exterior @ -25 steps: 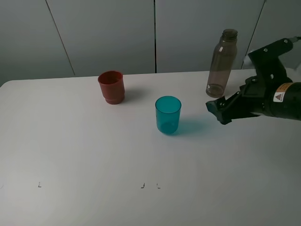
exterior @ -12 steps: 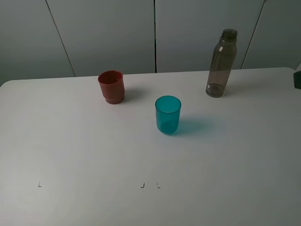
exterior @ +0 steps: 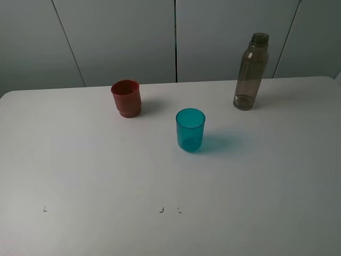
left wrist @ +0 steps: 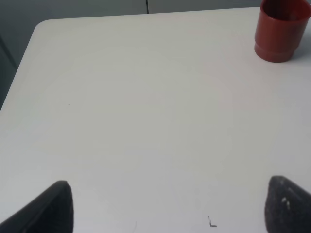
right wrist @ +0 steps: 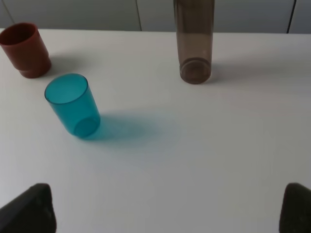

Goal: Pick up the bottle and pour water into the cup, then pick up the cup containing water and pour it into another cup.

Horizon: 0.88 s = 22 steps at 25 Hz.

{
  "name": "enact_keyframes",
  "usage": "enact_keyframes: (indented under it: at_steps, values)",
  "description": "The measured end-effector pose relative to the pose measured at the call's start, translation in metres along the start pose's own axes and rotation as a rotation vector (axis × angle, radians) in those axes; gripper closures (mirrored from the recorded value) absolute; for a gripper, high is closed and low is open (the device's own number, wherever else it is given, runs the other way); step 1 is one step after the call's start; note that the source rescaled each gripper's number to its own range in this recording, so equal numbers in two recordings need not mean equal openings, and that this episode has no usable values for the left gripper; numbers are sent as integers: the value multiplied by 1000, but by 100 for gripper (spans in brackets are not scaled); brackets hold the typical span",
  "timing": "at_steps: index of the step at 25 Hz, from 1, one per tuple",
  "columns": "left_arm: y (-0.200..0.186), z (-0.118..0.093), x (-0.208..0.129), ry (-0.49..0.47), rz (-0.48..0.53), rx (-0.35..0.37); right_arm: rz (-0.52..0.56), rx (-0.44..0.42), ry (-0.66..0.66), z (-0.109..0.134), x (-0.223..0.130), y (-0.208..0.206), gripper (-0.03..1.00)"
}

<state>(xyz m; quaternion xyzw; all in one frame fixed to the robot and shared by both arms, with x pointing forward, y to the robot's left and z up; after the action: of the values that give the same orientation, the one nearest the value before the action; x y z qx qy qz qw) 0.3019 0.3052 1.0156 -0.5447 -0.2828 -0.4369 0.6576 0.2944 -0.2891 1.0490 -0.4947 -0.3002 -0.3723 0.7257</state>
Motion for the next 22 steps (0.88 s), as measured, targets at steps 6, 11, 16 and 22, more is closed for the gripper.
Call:
enact_keyframes:
  at_steps: [6,11,16,22]
  values:
    - [0,0,0,0,0,0,-40,13,-63,-6,-11,-11,-3]
    - [0,0,0,0,0,0,-22,35,-83,-3,-18,4,-3]
    - [0,0,0,0,0,0,11,22,-87,-7,-30,22,-3]
    - [0,0,0,0,0,0,-5,29,-85,-6,-27,23,-3]
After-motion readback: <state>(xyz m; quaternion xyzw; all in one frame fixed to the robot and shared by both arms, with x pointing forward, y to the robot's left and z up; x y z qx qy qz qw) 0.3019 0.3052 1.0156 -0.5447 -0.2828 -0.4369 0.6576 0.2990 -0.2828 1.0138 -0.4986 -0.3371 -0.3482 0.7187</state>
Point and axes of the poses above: a point on each arm's last joint axis where the gripper is mounted, y pointing out along that axis toward the gripper, z along the wrist's bending axis when the last joint is at zero, x = y × z, the point moved 8 cm from there along y, pointing out along that axis toward the gripper, and after that the axes turned 15 degrees about y, right-handed, at the moved point
